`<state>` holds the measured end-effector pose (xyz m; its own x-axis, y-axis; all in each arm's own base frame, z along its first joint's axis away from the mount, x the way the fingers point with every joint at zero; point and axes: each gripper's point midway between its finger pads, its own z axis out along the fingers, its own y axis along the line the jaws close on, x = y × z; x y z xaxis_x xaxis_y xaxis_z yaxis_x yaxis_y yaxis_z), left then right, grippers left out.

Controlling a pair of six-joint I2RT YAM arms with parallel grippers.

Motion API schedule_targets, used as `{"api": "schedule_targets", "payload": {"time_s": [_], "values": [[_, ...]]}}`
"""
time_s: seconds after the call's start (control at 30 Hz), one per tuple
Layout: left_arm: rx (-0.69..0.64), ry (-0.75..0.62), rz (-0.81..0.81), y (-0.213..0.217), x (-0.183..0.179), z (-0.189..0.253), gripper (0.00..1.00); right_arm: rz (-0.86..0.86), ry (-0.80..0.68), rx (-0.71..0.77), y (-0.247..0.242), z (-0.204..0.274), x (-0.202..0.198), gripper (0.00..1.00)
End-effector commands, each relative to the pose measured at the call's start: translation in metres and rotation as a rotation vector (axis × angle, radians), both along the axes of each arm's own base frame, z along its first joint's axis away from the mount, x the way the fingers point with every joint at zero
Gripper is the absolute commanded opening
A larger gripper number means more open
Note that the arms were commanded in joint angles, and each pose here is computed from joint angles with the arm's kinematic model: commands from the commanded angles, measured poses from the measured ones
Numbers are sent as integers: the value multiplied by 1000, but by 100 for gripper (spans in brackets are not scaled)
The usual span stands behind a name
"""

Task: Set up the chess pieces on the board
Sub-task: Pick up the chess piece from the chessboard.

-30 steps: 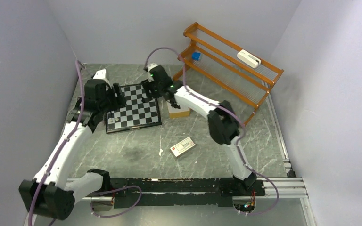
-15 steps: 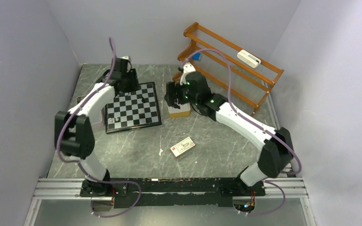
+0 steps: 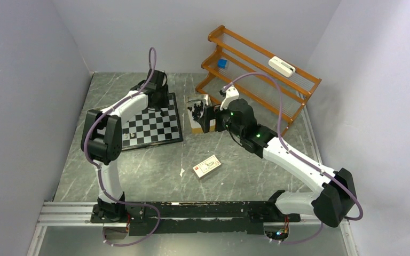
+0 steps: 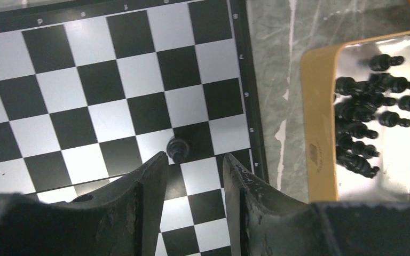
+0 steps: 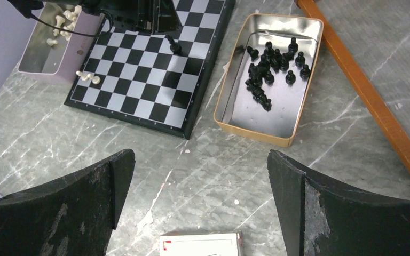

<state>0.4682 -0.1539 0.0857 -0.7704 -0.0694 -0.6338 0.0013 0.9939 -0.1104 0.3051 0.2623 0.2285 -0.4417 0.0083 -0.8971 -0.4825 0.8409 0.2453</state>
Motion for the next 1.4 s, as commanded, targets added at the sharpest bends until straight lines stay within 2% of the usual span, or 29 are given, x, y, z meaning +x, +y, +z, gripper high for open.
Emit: {"api": "schedule_targets", "payload": {"time_s": [0.0, 0.1, 0.23, 0.4, 0.53, 0.83, 1.13, 1.37], "values": [[61, -17, 53, 16, -1, -1, 49, 3, -48, 30, 1, 10, 3, 100], [67, -11, 50, 16, -1, -7, 49, 9, -42, 28, 2, 7, 2, 100], [61, 6, 30, 12, 1, -12, 41, 4, -51, 38, 0, 9, 1, 100], [40, 12, 13, 7, 0, -18, 39, 1, -61, 44, -2, 12, 0, 100], [54, 31, 21, 9, -1, -25, 42, 4, -56, 42, 0, 11, 1, 100], [47, 33, 13, 6, 3, -28, 30, 5, -61, 47, 0, 11, 0, 100], [64, 6, 30, 14, 10, -14, 14, 13, -52, 43, 1, 6, 0, 100], [70, -37, 104, 46, 32, 10, 15, 27, -45, 47, 4, 4, -2, 100]]}}
